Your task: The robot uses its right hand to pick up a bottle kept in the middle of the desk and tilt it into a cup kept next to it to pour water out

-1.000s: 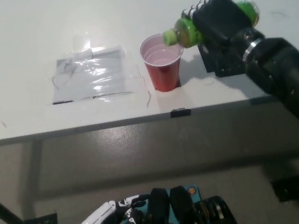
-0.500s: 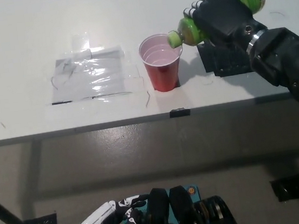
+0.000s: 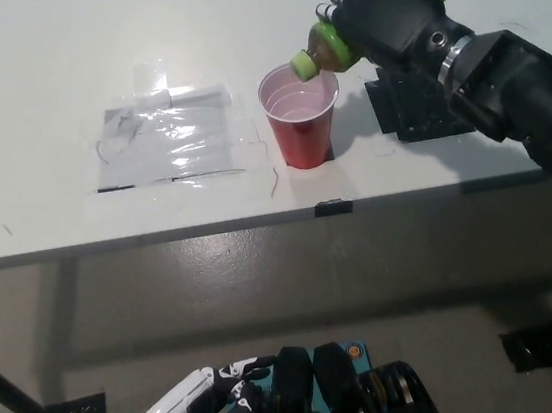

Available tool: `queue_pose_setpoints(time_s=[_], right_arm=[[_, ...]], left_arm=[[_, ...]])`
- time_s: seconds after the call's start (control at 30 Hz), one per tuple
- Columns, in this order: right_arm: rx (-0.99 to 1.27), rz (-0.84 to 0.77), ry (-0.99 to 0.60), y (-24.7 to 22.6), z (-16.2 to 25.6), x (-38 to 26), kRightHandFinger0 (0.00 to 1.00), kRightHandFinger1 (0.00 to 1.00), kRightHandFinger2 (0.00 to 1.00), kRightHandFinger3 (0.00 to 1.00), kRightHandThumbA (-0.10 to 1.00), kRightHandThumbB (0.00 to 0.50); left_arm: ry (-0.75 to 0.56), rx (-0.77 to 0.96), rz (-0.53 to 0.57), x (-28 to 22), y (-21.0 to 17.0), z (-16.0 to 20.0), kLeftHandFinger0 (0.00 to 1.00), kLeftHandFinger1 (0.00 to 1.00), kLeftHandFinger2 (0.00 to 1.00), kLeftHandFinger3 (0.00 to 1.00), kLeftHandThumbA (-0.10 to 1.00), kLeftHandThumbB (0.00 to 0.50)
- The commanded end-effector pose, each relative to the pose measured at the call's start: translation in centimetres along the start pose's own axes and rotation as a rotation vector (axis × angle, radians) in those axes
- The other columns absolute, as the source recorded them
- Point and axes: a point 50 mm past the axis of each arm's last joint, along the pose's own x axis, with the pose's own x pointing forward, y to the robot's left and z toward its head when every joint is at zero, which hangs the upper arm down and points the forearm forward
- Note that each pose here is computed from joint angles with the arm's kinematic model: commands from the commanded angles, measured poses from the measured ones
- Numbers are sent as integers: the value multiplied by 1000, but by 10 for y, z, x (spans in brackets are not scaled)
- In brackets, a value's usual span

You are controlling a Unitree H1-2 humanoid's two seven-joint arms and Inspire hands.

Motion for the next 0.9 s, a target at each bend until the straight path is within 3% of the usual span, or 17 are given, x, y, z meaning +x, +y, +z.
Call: queue_pose_setpoints(time_s=[0.0,0.07,0.1,0.23,0.3,0.33,0.47,0.53,0.6,0.67,0.7,0.77,0.87], right_arm=[[-141,-142,8,-51,-44,14,0,175,351,231,-100,177],[-164,-134,1,-52,-46,13,0,207,401,182,-100,188],[-209,-155,-19,-53,-48,13,0,214,401,144,-100,218],[-246,-161,-45,-51,-49,15,0,199,364,61,-86,175],[-258,-146,-48,-52,-46,16,0,220,367,124,-23,168],[-277,-141,-53,-53,-43,17,0,189,323,114,8,175],[-286,-178,-62,-48,-38,16,0,111,219,6,-10,177],[-246,-172,-60,-47,-34,18,0,103,207,10,-40,147],[-226,-178,-42,-47,-33,17,0,99,205,10,-61,155],[-180,-177,-7,-46,-33,17,0,105,219,77,-71,167],[-168,-168,1,-47,-33,17,0,124,248,127,-67,140],[-116,-169,23,-45,-32,16,0,122,258,190,-82,179],[-10,-137,75,-39,-32,11,0,137,270,284,-62,172]], left_arm=[[-23,22,-33,-3,4,9,1000,1000,1000,1000,396,500],[-21,27,-34,-3,4,10,1000,1000,1000,1000,400,500],[-29,22,-38,-2,4,10,1000,1000,1000,1000,389,500],[-27,25,-41,-2,4,9,1000,1000,1000,1000,391,500],[-27,28,-40,-2,4,9,1000,1000,1000,1000,404,500],[-28,31,-40,-2,4,9,1000,1000,1000,1000,409,500],[-29,30,-50,-1,3,9,1000,1000,1000,1000,399,500],[-25,29,-43,-2,3,9,1000,1000,1000,1000,412,500],[-23,30,-42,-2,3,10,1000,1000,1000,1000,414,500],[-22,24,-45,-2,3,11,1000,1000,1000,1000,395,500],[-22,25,-45,-2,3,11,1000,1000,1000,1000,399,500],[-19,23,-45,-3,2,9,1000,1000,1000,1000,408,500],[-23,23,-48,-4,2,9,1000,1000,1000,1000,415,500]])
